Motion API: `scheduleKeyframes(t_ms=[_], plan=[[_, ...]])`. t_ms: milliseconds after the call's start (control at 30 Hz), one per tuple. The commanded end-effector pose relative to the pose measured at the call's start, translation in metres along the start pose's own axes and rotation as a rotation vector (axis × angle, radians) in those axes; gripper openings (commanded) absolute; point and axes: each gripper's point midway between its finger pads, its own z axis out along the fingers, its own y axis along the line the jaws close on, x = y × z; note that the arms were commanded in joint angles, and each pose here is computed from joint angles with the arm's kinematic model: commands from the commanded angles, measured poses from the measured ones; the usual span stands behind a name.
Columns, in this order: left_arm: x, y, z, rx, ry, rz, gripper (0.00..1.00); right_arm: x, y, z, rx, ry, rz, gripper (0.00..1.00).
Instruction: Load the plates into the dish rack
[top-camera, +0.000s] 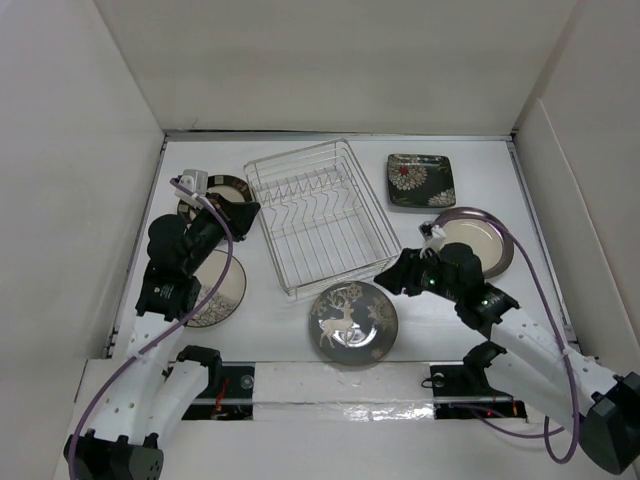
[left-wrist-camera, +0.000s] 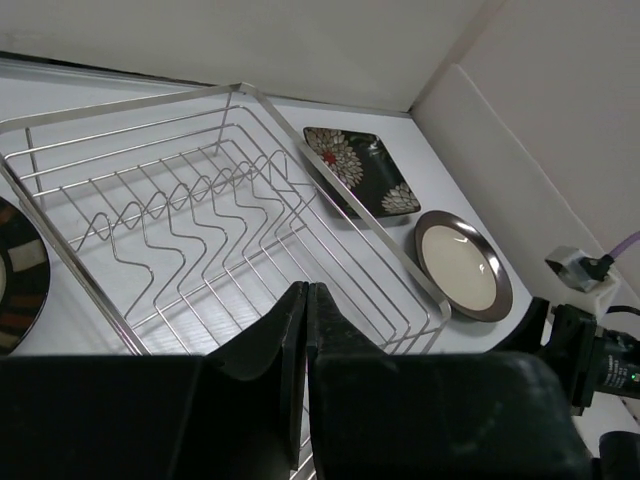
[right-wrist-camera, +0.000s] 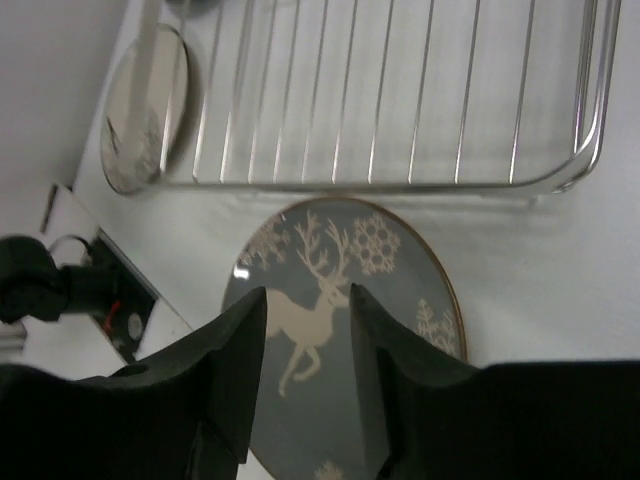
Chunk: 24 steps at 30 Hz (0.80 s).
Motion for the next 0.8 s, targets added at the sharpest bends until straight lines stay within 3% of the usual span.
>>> scheduleKeyframes(t_ms=[0,67,133,200,333,400,567,767], plan=[[-0.02,-0.02,-0.005,0.083,-0.074,0.052,0.0,0.013,-0.019,0.002,0.101,0.024,0.046,0.57],[-0.018,-0.02,-0.004,0.091,-0.061,0.05,0.0,0.023,-0.022,0.006,0.094,0.054,0.066,0.69],[-0.017,-0.021,-0.006,0.094,-0.06,0.05,0.0,0.038,-0.028,0.01,0.099,0.095,0.101,0.71],[-0.021,-0.02,-0.007,0.083,-0.076,0.054,0.01,0.046,-0.039,0.011,0.147,0.123,0.111,0.71],[-0.018,-0.018,-0.004,0.075,-0.059,0.047,0.17,0.055,-0.065,0.004,0.265,0.111,0.153,0.71],[-0.019,-0.02,-0.006,0.084,-0.065,0.049,0.2,0.058,-0.073,0.001,0.305,0.096,0.172,0.71],[-0.015,-0.018,-0.002,0.083,-0.04,0.041,0.23,0.067,-0.072,0.002,0.285,0.094,0.237,0.7],[-0.016,-0.018,-0.001,0.079,-0.043,0.041,0.23,0.098,-0.065,0.011,0.198,0.21,0.293,0.63]])
